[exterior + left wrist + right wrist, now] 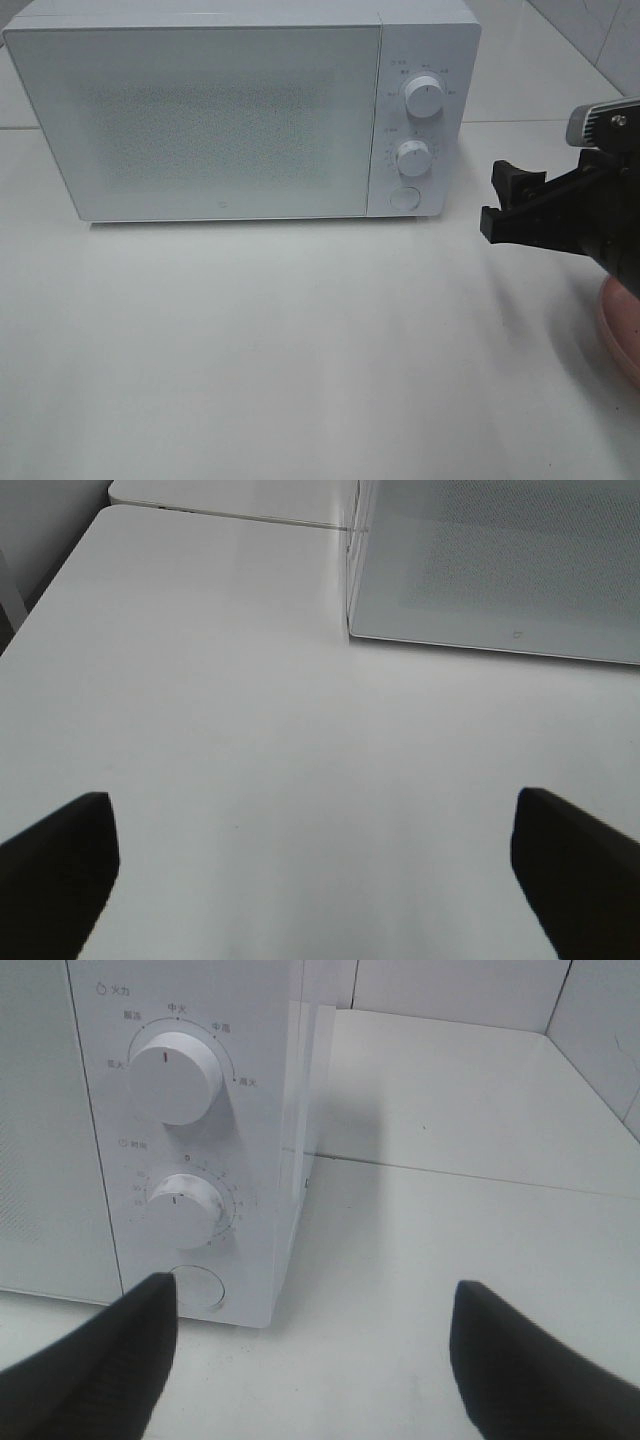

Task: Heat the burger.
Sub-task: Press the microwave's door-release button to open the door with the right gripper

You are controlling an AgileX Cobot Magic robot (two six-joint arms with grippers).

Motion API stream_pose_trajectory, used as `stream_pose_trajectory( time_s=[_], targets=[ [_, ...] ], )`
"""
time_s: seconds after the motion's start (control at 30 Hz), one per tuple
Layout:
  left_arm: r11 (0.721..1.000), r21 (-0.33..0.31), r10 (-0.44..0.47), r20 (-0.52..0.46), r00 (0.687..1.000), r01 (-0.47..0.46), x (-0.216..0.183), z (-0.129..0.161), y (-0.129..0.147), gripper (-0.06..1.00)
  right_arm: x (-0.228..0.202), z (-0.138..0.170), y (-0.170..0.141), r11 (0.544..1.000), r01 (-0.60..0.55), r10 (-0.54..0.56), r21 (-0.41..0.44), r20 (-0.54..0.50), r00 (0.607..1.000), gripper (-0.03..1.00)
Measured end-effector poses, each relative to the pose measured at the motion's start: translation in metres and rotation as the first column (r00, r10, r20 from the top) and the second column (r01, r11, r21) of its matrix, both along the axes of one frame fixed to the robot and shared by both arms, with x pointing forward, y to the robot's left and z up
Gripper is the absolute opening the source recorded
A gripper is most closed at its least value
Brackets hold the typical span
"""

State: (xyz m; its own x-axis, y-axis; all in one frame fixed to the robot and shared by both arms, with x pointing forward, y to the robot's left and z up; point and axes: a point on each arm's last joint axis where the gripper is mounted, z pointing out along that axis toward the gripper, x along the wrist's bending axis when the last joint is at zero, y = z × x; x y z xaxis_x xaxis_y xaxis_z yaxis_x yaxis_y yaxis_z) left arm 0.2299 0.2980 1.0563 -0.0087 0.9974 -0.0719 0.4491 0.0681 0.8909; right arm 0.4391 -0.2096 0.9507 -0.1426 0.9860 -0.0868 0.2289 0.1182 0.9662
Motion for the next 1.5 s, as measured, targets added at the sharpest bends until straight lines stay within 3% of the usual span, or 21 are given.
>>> stream_pose_trajectory(
  time_s=[0.53,1.5],
  targets=[
    [1.000,0.000,0.000,0.000,1.000,0.000,0.000,0.000,0.000,0.99,-0.008,-0.024,0.059,0.999,-0.032,0.031,-0.008,-0.035,0.999,0.72],
    [1.000,0.000,0.000,0.000,1.000,0.000,0.000,0.000,0.000,0.99,0.000,-0.022,0.061,0.997,0.017,-0.016,0.072,-0.004,1.000,0.72]
  ],
)
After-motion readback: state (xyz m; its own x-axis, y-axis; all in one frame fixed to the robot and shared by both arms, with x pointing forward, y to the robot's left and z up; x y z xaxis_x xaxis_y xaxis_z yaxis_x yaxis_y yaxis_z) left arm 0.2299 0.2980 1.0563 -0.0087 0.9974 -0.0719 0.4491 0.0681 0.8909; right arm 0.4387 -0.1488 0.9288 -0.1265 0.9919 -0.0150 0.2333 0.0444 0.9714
